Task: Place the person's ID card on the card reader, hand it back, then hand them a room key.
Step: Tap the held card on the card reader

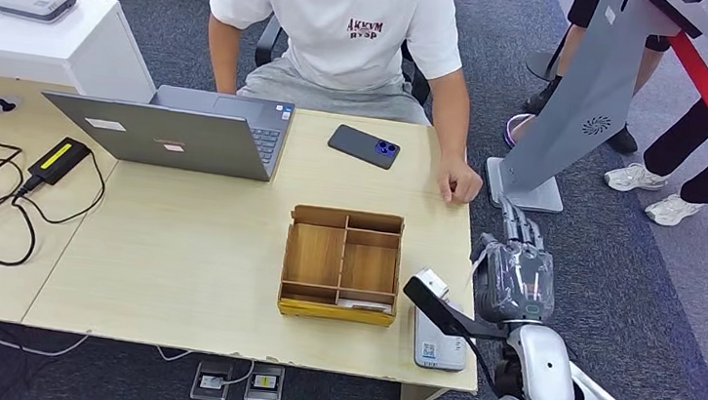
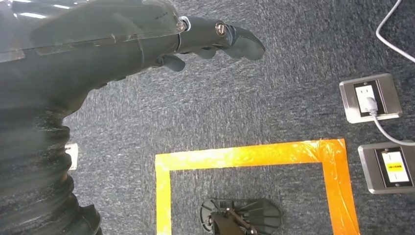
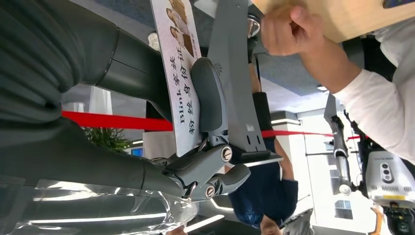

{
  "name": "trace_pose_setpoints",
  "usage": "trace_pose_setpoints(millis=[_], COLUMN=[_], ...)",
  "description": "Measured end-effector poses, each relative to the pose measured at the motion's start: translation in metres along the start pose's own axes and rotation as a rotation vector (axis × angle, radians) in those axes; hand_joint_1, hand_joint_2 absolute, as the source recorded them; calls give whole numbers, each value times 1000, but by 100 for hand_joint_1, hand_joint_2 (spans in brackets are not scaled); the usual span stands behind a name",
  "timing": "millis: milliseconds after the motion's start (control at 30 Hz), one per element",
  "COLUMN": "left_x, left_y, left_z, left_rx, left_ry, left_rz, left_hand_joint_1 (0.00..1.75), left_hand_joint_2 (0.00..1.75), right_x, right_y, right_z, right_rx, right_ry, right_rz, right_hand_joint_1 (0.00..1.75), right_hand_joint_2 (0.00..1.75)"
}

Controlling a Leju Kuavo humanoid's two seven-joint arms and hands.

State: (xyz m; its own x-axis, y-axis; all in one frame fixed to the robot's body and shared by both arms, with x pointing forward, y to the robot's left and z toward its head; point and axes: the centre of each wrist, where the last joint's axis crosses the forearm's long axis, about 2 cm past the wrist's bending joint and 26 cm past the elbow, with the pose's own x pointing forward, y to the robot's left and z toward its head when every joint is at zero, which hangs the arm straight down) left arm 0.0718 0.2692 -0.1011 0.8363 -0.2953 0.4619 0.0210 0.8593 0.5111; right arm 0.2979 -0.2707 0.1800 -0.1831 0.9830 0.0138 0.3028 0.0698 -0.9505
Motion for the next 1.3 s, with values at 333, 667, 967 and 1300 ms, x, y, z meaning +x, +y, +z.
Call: trace_pose_setpoints(millis=[333,667,967,1300], left_x=[-2,-1,-2,-2], left_y=[1,-1,-1,0], left_z=[0,1,1,1], left_rx=[9,9,9,11], left_ry=[14,20,41,54], left_rz=[9,14,14,21], left_hand_joint_1=[0,0,0,0], left_hand_joint_2=[175,175,175,175], right_x=[0,4,11,8], right_y=[1,6,20,47], right_z=[17,28,31,32], right_rx=[19,66,162,245], right_ry=[12,7,25,86], right_rz=[-27,-66,-119,-133], right_hand_joint_1=[175,175,175,175], right_hand_joint_2=[175,175,175,175])
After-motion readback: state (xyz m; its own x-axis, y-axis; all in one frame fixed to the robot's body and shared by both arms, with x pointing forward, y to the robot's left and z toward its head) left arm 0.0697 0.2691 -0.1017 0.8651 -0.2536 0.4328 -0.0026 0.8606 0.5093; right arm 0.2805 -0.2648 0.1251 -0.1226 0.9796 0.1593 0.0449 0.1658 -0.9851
